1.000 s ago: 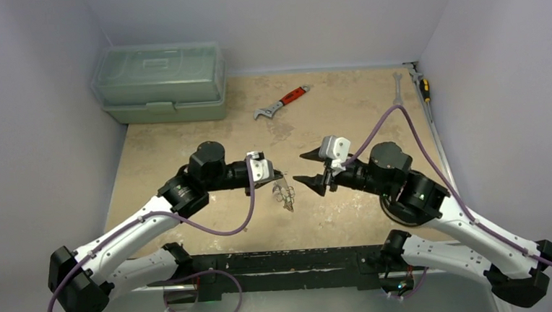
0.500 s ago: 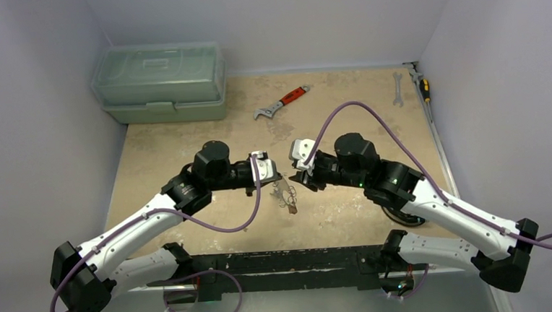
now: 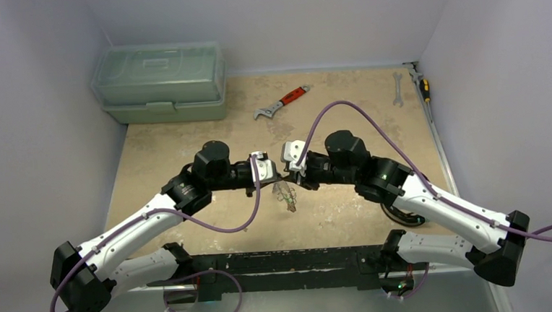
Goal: Put the keys on the keyring
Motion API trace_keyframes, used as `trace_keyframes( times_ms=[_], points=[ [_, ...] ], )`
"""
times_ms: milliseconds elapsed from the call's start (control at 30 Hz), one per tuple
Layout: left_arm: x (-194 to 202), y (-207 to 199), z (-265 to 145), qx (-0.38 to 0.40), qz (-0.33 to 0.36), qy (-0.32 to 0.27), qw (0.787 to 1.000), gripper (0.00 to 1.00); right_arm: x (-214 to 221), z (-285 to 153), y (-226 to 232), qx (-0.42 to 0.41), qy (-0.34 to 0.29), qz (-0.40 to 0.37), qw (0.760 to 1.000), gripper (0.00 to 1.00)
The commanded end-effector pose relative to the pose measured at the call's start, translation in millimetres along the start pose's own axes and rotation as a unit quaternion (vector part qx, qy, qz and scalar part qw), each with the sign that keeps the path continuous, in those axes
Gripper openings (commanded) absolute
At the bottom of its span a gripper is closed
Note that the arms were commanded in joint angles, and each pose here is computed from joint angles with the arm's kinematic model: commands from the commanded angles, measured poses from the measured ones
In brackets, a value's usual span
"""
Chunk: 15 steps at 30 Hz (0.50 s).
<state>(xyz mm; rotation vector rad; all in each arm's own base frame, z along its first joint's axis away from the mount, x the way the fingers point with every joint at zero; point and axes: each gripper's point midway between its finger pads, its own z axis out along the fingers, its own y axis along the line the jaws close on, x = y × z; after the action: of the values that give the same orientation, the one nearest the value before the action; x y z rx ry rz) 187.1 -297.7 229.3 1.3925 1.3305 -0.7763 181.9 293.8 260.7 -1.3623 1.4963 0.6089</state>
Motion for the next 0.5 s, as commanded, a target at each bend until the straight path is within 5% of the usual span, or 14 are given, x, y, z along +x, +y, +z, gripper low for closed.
trace_keyframes(
  times_ms=[0,467],
  points=[
    [-35.8,4.9,-2.0,0.000,0.026,-0.047,0.999,0.00,-32.6,-1.6,-3.7,-0.004,-0.049,-0.017,0.999,0.25],
    [-40.6,2.8,-3.1,0.002,0.028,-0.055,0.998,0.00,-24.9,3.8,-2.3,-0.006,-0.039,-0.011,0.999,0.20]
  ],
)
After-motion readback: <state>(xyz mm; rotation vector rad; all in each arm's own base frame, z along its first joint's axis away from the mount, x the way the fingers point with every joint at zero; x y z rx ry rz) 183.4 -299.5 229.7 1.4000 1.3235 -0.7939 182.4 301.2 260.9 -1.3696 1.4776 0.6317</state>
